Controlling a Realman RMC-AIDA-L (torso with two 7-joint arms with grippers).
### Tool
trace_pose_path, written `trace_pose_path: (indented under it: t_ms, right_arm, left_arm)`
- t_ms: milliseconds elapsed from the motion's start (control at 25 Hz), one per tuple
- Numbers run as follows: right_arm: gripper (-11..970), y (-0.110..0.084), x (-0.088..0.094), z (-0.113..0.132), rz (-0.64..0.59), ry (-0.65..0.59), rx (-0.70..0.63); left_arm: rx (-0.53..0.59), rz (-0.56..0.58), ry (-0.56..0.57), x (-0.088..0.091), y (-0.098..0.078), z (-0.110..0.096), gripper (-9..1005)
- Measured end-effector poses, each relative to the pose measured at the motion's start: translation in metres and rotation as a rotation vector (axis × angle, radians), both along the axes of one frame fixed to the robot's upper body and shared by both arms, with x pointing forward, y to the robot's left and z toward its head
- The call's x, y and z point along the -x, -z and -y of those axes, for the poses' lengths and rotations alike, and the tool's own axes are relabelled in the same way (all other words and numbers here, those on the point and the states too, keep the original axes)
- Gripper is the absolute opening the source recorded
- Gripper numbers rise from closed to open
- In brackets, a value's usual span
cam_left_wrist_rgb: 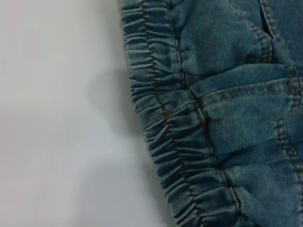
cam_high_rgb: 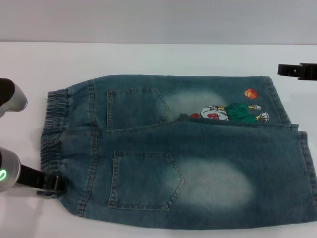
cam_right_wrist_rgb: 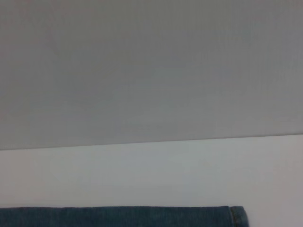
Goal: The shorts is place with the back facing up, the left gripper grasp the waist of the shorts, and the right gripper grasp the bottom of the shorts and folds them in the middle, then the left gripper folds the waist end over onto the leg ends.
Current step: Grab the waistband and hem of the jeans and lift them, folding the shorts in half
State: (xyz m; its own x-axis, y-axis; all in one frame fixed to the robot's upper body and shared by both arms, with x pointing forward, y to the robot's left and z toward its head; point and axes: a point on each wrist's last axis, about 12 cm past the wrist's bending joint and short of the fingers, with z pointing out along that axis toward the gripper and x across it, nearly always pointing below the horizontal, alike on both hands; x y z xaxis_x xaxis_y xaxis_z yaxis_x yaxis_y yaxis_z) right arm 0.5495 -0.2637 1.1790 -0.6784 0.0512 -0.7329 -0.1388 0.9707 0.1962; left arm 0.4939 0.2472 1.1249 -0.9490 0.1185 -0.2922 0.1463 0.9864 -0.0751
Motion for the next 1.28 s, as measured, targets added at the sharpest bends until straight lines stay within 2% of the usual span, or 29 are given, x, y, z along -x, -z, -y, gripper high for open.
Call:
trace_pose_path:
  t_ms: [240, 720, 1000, 1280]
  right_arm:
    - [762, 0.000, 0.000, 0.001, 0.002, 0.002, 0.001]
    - [761, 0.002, 0.000, 0.000, -0.016, -0.003, 0.006]
    - [760, 0.012, 0.003, 0.000, -0.083, -0.014, 0.014]
    - [760, 0.028, 0.014, 0.001, -0.203, -0.023, 0.019]
  left_arm:
    - [0.001, 0.012, 0.012, -0.002, -0.004, 0.003, 521]
    - [0.008, 0.045, 0.028, -0.007, -0.011, 0.008, 408]
    - [0.012, 0.074, 0.042, -0.013, -0.015, 0.013, 350]
    - [0.013, 0.085, 0.054, -0.019, -0.016, 0.017, 299]
